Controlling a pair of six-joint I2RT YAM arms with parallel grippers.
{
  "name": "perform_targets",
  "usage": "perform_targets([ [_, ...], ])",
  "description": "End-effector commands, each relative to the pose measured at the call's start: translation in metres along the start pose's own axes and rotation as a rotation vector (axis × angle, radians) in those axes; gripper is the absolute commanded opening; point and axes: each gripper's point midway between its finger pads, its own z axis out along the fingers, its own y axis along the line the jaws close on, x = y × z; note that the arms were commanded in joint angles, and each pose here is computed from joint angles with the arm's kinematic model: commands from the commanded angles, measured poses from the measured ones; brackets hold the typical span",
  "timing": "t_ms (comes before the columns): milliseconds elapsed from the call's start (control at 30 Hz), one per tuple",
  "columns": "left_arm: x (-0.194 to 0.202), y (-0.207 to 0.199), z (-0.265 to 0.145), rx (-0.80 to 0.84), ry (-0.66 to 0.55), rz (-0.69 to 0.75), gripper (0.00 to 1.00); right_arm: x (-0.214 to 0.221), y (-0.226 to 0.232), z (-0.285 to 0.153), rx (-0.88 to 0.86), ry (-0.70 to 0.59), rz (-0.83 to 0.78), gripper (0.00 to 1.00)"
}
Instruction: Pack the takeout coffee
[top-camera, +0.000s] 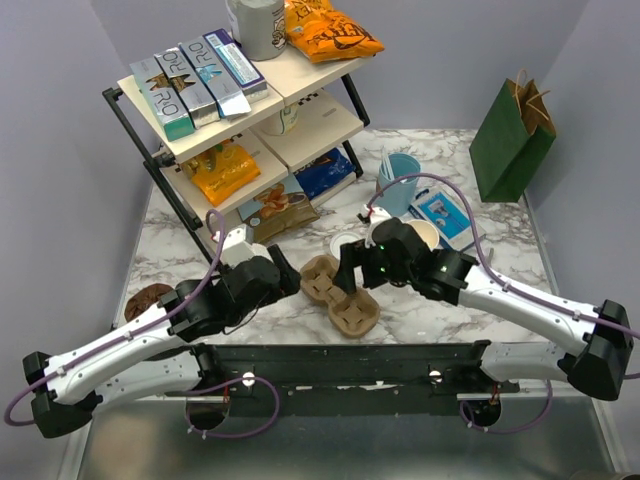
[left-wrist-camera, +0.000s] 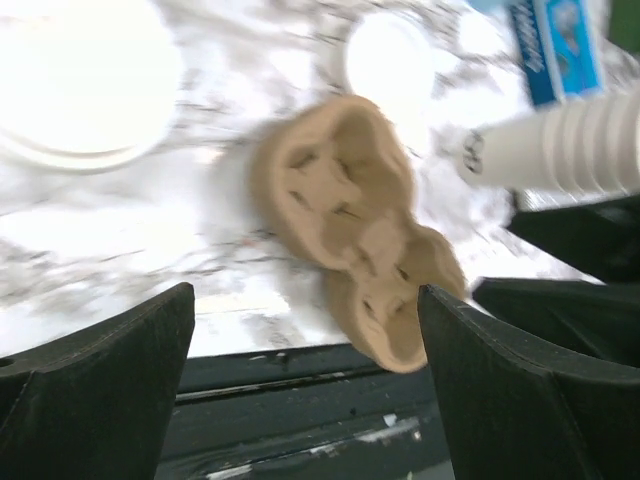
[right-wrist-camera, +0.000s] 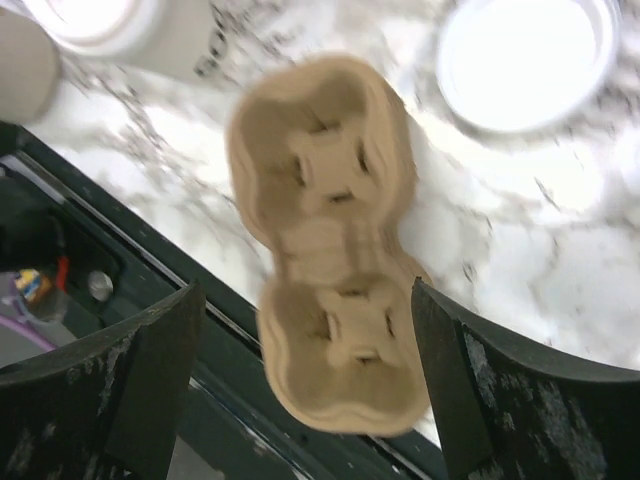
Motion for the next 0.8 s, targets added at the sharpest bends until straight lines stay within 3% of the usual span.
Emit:
perform_targets([
  [0,-0.028,0.078,-0.012,-0.361,-0.129,-0.02,0.99,-0.046,0.034,0.016,-0.103,-0.096,-0.038,0.91],
  [133,-0.052,0.103,-0.01,-0.448,-0.167,-0.093,0.99,-0.058,0.064,0.052,-0.17,-0.052,-0.028,0.91],
  [300,-0.068,0.104,0.003,-0.35,-0.201,-0.116,0.99,-0.081,0.092,0.082,-0.226,-0.041,-0.001,0.88],
  [767,-0.076,0.122,0.044,-0.286,-0.234,-0.243,0.99,-0.064,0.117,0.153,-0.275,0.106,0.049,0.79],
])
